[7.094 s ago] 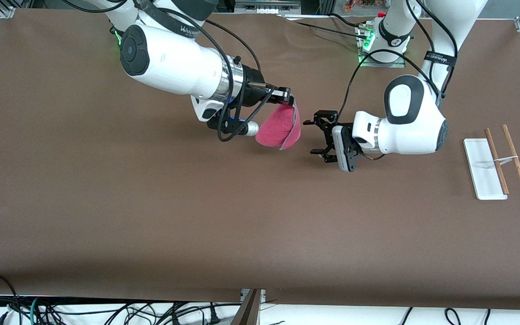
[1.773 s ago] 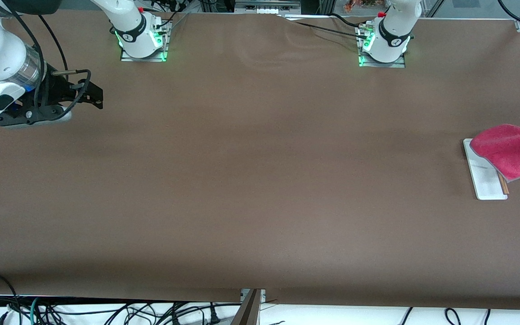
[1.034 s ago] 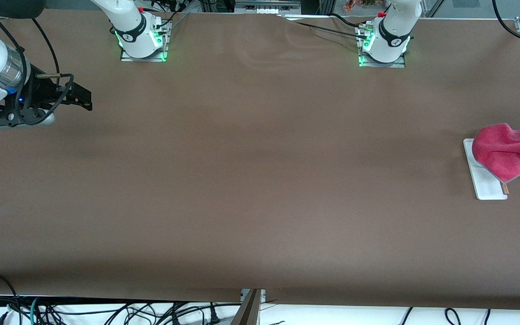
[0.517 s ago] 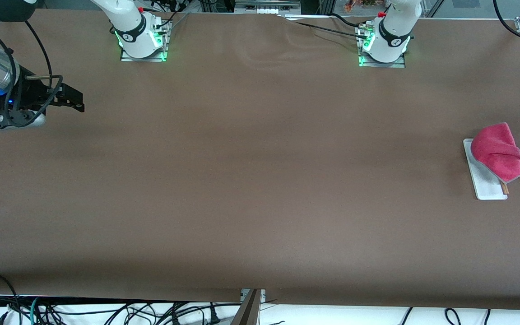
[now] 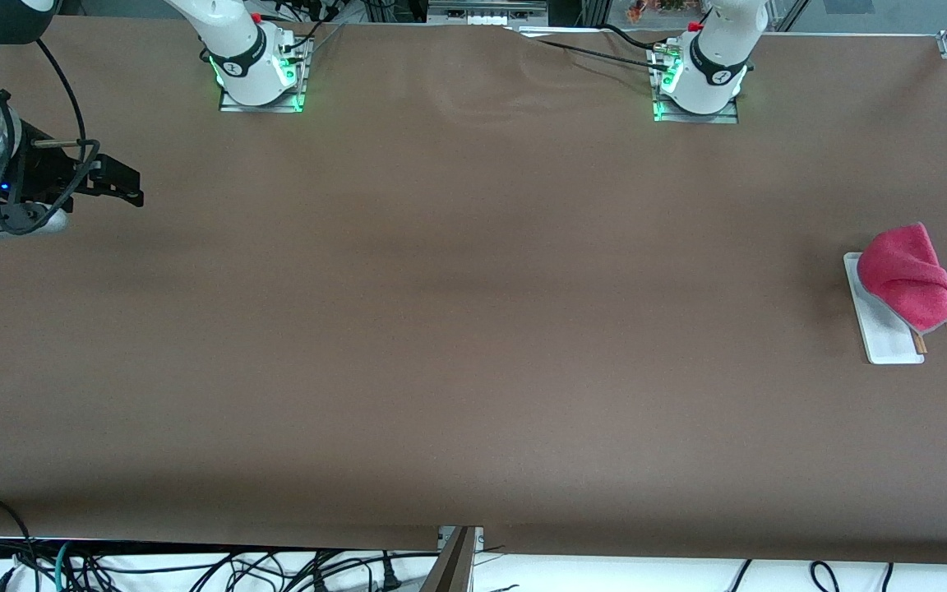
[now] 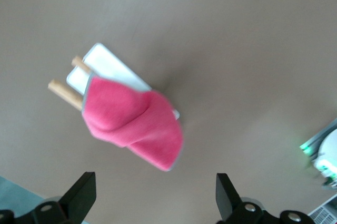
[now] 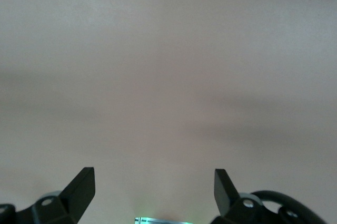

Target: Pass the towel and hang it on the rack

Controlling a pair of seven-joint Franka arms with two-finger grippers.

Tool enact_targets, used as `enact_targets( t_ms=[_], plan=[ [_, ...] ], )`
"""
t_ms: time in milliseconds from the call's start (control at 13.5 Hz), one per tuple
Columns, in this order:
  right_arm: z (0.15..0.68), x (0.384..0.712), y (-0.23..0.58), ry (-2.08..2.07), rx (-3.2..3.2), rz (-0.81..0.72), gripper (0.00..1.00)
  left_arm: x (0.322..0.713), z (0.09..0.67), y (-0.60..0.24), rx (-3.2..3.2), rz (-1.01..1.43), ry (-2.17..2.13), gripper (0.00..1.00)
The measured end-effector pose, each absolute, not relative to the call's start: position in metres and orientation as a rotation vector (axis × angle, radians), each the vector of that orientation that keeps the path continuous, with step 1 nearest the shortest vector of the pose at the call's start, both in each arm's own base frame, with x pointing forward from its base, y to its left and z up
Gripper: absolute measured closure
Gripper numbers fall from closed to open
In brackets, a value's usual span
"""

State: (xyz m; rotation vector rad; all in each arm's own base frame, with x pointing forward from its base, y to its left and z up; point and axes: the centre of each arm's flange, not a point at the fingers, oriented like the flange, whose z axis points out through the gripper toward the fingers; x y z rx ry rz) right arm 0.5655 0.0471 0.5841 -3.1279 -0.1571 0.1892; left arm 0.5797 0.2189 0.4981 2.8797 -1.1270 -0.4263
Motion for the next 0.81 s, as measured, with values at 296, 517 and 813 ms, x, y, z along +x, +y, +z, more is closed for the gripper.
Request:
enact_targets(
  t_ms=[296, 517, 813],
  plan=[
    [0.587, 0.566, 0.047, -0.157, -3.128, 0.179, 0.00, 0.596, 0.532, 0.104, 2.947, -0.416, -0.869, 0.00],
    [0.588, 0.566, 0.047, -0.157, -3.128, 0.177, 0.00, 0.599, 0.541, 0.034, 2.977, -0.386, -0.675, 0.00],
    [0.588, 0.566, 0.047, -0.157, -3.128, 0.177, 0.00, 0.596, 0.578, -0.049, 3.098, -0.224, -0.413, 0.00]
  ],
)
